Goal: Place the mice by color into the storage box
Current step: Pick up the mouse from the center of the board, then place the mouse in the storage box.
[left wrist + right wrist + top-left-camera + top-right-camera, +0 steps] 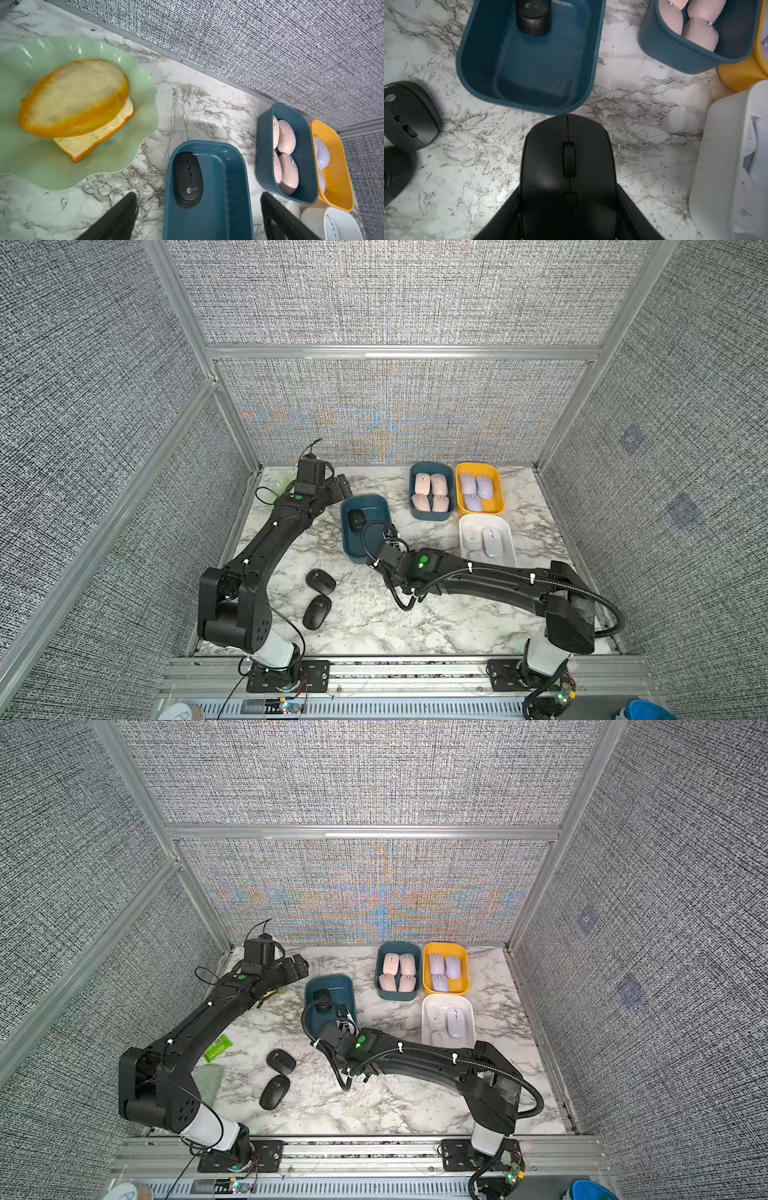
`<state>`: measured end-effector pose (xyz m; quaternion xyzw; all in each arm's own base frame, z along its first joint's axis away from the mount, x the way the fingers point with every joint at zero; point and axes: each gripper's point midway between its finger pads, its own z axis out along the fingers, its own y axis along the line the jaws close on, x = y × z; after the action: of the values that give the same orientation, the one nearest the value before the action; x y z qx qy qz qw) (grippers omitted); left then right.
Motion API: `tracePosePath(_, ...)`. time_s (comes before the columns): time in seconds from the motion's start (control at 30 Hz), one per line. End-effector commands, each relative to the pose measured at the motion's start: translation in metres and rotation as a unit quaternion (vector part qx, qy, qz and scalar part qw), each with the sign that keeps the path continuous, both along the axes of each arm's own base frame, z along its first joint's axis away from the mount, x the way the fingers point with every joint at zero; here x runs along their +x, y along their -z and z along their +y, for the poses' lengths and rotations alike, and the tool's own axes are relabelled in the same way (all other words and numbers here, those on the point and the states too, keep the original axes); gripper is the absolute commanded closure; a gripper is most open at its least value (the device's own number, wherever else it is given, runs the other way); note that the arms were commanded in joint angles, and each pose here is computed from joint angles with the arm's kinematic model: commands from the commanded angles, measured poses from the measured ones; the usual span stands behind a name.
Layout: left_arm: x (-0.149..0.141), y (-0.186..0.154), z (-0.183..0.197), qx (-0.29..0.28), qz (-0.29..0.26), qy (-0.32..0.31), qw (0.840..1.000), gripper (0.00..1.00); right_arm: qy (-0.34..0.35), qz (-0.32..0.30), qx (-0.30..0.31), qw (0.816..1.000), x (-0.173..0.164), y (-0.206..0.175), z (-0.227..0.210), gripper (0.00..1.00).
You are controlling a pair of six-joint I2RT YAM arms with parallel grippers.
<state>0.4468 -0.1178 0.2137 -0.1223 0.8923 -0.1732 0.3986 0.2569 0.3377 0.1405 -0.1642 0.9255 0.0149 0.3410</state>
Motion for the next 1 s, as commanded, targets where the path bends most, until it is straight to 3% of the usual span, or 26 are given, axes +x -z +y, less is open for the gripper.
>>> tracePosePath(0.0,0.002,-0.003,0.015,0.009,-0.002,-0.026,1.0,0.06,0.001,-0.018,0.01,1.0,0.016,-0.006,0.006,0.41)
tracePosePath(0.4,0.006,0.0,0.038,-0.006,0.004,-0.055,0.998,0.06,0.021,-0.037,0.006,0.999,0.096,0.002,0.025,0.41)
tracePosePath(0.67,0.006,-0.003,0.039,-0.014,0.002,-0.055,0.998,0.06,0.032,-0.037,-0.018,0.999,0.145,0.029,0.043,0.41)
tracePosePath(0.97,0.005,-0.006,0.042,-0.021,-0.003,-0.058,0.998,0.06,0.053,-0.035,-0.023,0.998,0.179,0.055,0.057,0.4)
